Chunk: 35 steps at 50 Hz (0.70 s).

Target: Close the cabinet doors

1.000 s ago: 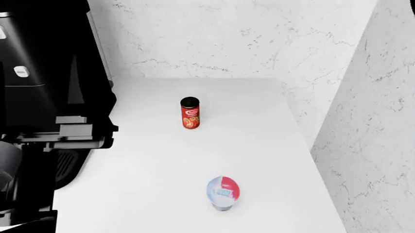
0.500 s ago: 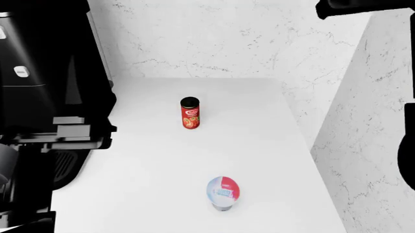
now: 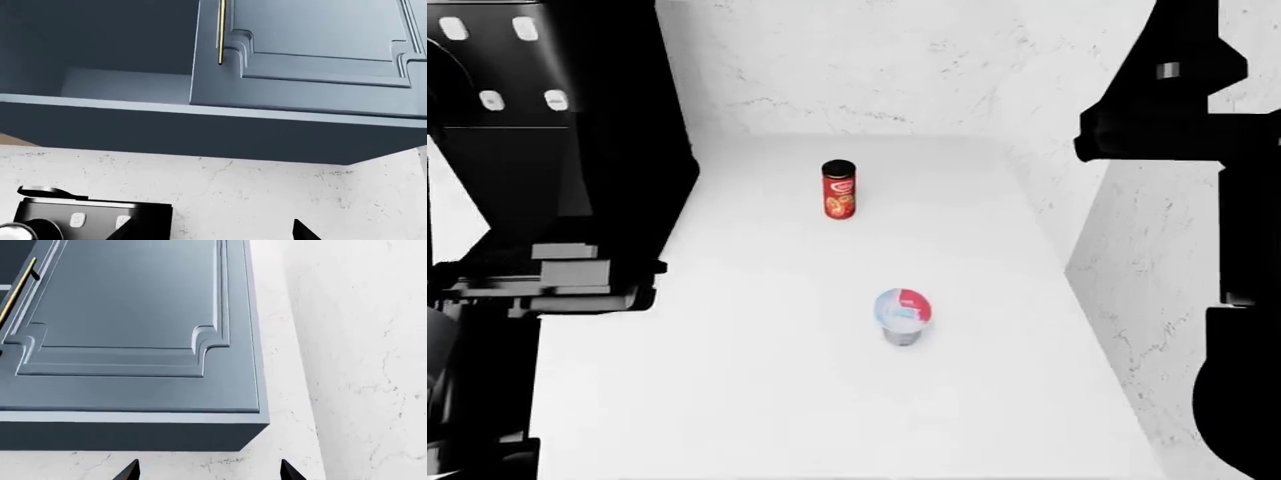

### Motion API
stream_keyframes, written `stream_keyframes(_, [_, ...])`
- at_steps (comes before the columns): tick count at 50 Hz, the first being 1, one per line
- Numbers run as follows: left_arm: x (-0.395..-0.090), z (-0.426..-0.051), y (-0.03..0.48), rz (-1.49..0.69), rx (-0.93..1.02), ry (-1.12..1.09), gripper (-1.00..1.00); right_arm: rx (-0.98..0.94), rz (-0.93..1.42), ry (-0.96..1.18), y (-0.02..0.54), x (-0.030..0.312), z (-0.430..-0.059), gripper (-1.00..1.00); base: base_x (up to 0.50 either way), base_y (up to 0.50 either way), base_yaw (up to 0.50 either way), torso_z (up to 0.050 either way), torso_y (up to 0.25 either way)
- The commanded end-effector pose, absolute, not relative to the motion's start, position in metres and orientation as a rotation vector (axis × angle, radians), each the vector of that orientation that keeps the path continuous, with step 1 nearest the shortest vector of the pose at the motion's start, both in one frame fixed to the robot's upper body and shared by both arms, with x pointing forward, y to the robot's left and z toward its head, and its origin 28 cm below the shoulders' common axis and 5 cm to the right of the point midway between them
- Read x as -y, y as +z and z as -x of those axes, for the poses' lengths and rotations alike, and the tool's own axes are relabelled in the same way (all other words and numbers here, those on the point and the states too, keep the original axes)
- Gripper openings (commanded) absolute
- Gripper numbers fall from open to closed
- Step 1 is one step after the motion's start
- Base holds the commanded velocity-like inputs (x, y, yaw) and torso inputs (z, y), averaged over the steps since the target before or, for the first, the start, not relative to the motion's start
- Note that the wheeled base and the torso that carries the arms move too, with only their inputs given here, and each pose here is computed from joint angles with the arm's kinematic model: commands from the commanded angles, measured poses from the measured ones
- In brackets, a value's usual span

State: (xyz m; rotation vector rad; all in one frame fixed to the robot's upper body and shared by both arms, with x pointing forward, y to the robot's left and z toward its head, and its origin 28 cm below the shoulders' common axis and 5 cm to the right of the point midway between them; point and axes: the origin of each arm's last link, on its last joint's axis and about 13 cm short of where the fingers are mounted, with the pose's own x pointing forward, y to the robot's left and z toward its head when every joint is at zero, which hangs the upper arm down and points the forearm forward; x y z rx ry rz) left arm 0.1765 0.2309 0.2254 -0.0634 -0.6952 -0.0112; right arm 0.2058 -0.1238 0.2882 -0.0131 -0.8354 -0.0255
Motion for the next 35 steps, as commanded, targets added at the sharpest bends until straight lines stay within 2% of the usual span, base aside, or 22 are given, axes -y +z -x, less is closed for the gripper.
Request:
stream_keyframes(1, [-0.231, -0.1751, 0.2262, 0.066, 0.706, -0.021, 1.0, 0.838, 0.032, -0.046, 0.2796, 0.1238, -0.2067, 1.0, -0.47, 0.45, 0.0, 0.0, 0.0])
stream_keyframes(7, [-0.231, -0.1752, 0.226, 0.065, 0.702, -0.021, 1.0, 0.864, 0.069, -0.056, 0.2776, 0.1242, -0.2073, 1.0, -0.24, 0.5, 0.0, 0.0, 0.0])
stream_keyframes(35, [-0.2325, -0.1752, 0.2264, 0.062, 0.697, -0.013, 1.0, 0.877, 0.079, -0.062, 0.2763, 0.1251, -0.2087, 1.0, 0.0, 0.5, 0.0, 0.0, 0.0])
